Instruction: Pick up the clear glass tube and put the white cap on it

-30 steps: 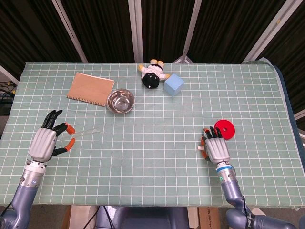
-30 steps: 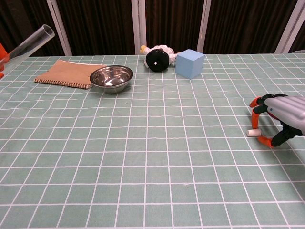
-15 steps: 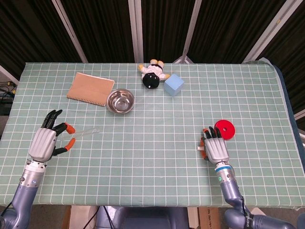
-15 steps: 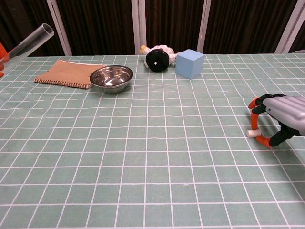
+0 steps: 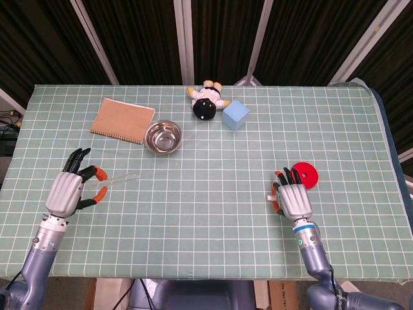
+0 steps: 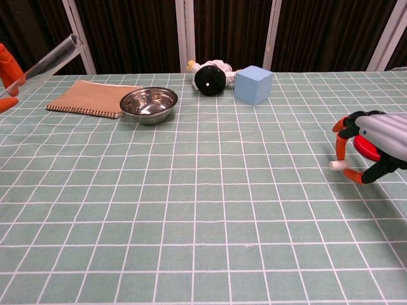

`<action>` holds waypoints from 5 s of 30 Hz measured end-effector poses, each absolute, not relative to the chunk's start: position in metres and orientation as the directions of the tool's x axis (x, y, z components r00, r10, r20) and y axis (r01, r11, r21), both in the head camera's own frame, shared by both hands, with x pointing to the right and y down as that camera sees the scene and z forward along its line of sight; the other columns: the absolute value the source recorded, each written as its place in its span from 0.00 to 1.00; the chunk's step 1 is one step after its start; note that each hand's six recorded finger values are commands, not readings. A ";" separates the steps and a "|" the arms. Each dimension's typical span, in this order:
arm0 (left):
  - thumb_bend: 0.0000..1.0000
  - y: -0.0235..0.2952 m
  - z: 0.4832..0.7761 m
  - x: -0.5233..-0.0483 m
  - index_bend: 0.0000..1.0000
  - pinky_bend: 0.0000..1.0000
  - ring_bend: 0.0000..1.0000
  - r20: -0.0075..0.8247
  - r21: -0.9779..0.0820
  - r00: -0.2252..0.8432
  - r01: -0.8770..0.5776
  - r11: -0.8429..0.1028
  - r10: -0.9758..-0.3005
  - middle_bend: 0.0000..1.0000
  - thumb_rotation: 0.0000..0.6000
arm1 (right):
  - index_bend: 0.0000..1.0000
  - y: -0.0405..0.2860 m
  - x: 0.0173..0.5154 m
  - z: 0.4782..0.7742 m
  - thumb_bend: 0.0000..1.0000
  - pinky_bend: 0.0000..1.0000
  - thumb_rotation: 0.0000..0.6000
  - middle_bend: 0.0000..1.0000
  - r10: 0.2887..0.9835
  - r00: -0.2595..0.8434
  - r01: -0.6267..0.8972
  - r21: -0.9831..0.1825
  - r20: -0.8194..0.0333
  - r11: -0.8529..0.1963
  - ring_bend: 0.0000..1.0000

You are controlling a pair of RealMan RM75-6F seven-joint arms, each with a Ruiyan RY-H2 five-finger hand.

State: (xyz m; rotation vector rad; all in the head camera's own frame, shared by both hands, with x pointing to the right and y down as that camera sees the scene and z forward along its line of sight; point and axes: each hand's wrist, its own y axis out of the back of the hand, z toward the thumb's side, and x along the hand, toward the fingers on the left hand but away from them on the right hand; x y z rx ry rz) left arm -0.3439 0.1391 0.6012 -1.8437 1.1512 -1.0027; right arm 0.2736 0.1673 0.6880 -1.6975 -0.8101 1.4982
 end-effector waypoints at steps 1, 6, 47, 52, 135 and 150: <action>0.56 0.138 0.603 -0.341 0.54 0.00 0.08 0.236 -0.870 0.297 -0.360 -0.337 -0.926 0.57 1.00 | 0.57 0.164 0.273 0.684 0.44 0.00 1.00 0.18 0.839 0.132 -0.004 -0.847 -0.528 -0.532 0.05; 0.56 0.127 0.612 -0.319 0.54 0.00 0.08 0.259 -0.853 0.316 -0.369 -0.370 -0.913 0.57 1.00 | 0.57 0.151 0.269 0.662 0.44 0.00 1.00 0.18 0.865 0.163 0.007 -0.877 -0.474 -0.481 0.05; 0.57 0.101 0.660 -0.194 0.55 0.00 0.10 0.304 -0.808 0.363 -0.392 -0.440 -0.881 0.57 1.00 | 0.59 0.082 0.167 0.583 0.44 0.00 1.00 0.20 0.866 0.498 -0.172 -0.984 -0.049 0.043 0.05; 0.57 0.104 0.662 -0.185 0.55 0.00 0.10 0.317 -0.811 0.372 -0.371 -0.453 -0.873 0.57 1.00 | 0.61 0.080 0.165 0.581 0.44 0.00 1.00 0.20 0.856 0.516 -0.184 -0.979 -0.019 0.089 0.05; 0.59 0.124 0.661 -0.125 0.55 0.00 0.10 0.381 -0.765 0.311 -0.424 -0.486 -0.871 0.58 1.00 | 0.64 0.101 0.158 0.605 0.44 0.00 1.00 0.21 0.842 0.539 -0.208 -0.969 0.001 0.134 0.05; 0.59 0.124 0.664 -0.124 0.55 0.00 0.11 0.394 -0.763 0.294 -0.425 -0.488 -0.871 0.59 1.00 | 0.64 0.099 0.161 0.605 0.44 0.00 1.00 0.21 0.845 0.535 -0.217 -0.966 0.001 0.139 0.05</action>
